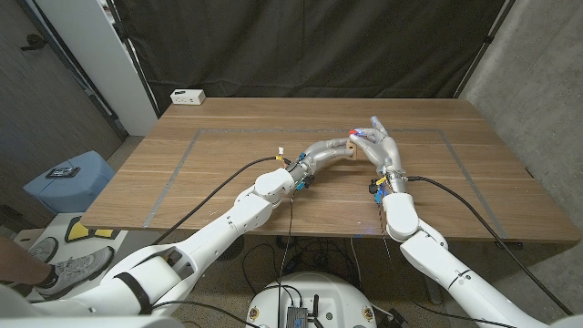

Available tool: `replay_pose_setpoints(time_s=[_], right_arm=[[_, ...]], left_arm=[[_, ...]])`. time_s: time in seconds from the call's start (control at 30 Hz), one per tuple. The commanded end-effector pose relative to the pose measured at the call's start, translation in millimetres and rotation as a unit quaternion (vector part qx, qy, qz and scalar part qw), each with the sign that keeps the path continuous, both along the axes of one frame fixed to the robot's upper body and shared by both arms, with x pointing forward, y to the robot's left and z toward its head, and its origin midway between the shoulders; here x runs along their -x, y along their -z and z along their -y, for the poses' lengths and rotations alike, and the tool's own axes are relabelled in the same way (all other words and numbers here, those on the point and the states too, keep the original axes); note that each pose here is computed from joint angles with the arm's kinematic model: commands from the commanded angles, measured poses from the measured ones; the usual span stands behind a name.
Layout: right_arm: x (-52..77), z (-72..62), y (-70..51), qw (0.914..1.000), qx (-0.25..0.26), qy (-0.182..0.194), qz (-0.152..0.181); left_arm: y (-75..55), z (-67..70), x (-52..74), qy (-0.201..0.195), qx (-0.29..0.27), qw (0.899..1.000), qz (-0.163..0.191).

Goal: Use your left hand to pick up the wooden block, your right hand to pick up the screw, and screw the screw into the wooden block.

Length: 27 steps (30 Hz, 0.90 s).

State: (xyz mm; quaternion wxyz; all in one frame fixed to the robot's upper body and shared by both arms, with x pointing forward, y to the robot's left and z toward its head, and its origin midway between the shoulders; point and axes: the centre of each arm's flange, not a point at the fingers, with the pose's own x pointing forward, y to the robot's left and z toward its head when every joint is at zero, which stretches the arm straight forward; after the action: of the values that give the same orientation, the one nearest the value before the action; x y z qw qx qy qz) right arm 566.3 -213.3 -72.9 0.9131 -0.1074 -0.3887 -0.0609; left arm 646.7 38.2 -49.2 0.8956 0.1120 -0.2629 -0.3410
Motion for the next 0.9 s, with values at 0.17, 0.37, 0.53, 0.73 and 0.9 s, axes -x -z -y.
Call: replay_pose_setpoints(time_s=[0.17, 0.37, 0.53, 0.73, 0.9], right_arm=[[1.3, 0.7, 2.0, 1.0000, -0.002, -0.002, -0.001], [1.4, 0.7, 2.9, 1.0000, -0.002, -0.004, -0.002], [1.7, 1.2, 3.6, 1.0000, -0.003, -0.004, -0.002], [1.9, 1.8, 3.7, 1.0000, -0.002, -0.005, -0.001], [1.5, 1.9, 3.5, 1.0000, -0.001, -0.006, 0.000]], left_arm=[[0.7, 0.1, 1.4, 0.000, 0.000, 1.000, 0.001], [0.6, 0.1, 1.9, -0.001, 0.000, 1.000, 0.001], [0.8, 0.5, 2.4, 0.000, 0.000, 1.000, 0.001], [1.1, 0.5, 2.7, -0.001, 0.001, 1.000, 0.001], [1.1, 0.3, 2.4, -0.001, 0.002, 1.000, 0.001]])
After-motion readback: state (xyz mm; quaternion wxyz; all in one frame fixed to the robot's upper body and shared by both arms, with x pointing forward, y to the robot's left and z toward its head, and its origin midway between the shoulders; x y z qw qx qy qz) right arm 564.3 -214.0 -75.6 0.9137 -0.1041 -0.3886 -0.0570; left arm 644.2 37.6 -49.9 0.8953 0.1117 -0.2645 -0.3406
